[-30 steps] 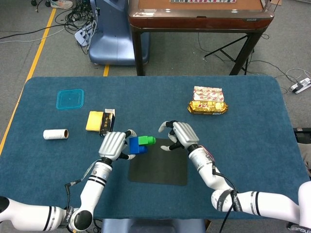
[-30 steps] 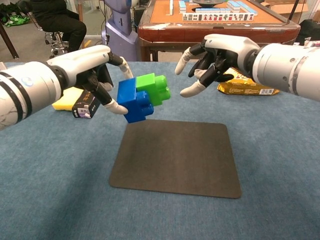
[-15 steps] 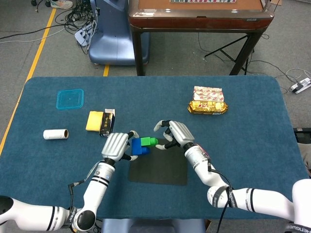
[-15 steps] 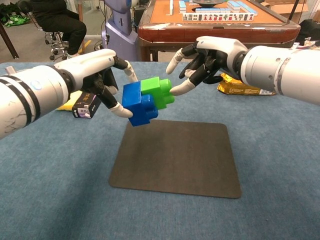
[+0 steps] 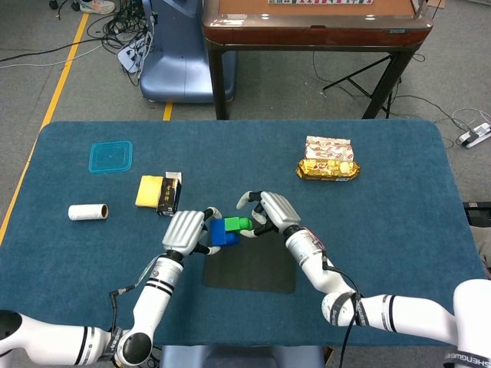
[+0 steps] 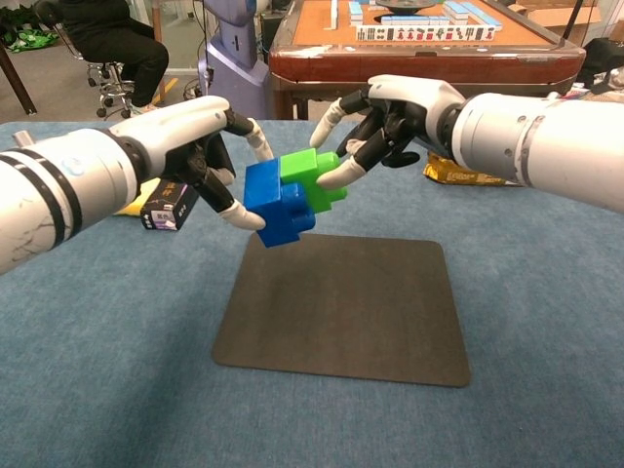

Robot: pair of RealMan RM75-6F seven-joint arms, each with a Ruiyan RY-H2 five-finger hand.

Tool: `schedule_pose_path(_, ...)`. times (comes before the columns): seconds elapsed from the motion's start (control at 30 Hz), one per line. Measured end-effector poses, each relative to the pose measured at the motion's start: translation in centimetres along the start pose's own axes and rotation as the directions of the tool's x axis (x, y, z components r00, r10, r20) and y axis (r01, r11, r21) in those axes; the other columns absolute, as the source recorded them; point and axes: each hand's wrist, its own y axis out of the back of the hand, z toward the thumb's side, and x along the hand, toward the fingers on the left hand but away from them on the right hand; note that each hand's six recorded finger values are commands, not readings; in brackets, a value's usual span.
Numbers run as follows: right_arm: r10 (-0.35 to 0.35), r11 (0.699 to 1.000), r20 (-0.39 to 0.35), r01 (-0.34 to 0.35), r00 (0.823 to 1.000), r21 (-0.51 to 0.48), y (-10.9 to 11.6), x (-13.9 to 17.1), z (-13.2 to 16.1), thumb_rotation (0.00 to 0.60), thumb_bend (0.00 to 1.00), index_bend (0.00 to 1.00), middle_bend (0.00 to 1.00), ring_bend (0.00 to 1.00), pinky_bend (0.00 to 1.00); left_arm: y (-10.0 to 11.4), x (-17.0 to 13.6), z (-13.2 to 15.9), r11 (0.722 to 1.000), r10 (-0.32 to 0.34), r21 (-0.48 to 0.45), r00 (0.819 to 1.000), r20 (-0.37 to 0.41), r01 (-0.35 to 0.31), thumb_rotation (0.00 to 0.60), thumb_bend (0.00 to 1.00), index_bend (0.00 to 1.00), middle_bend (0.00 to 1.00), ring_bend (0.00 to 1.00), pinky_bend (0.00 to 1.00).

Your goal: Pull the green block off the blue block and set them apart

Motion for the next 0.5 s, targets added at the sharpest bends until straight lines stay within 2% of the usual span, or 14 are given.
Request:
schedule_pose_path(0.2, 0.010, 1.000, -0.002, -0.010, 1.000, -0.007, -0.42, -0.22, 0.10, 0.600, 0.00, 0.46, 1.00, 1.00, 1.00, -0.03, -0.04, -0.01, 1.000, -0.002, -0.007, 1.000, 0.005, 0.002, 0.600, 0.27, 0.63, 1.00, 1.00, 1.00)
schedule_pose_path(0.5, 0.024, 1.000, -0.005, -0.024, 1.000, -0.020, -0.90, -0.48, 0.08, 0.600, 0.02, 0.57, 1.00, 1.00, 1.00, 0.01, -0.15, 0.09, 1.000, -0.005, -0.011, 1.000, 0.014, 0.005, 0.600, 0.27, 0.63, 1.00, 1.00, 1.00)
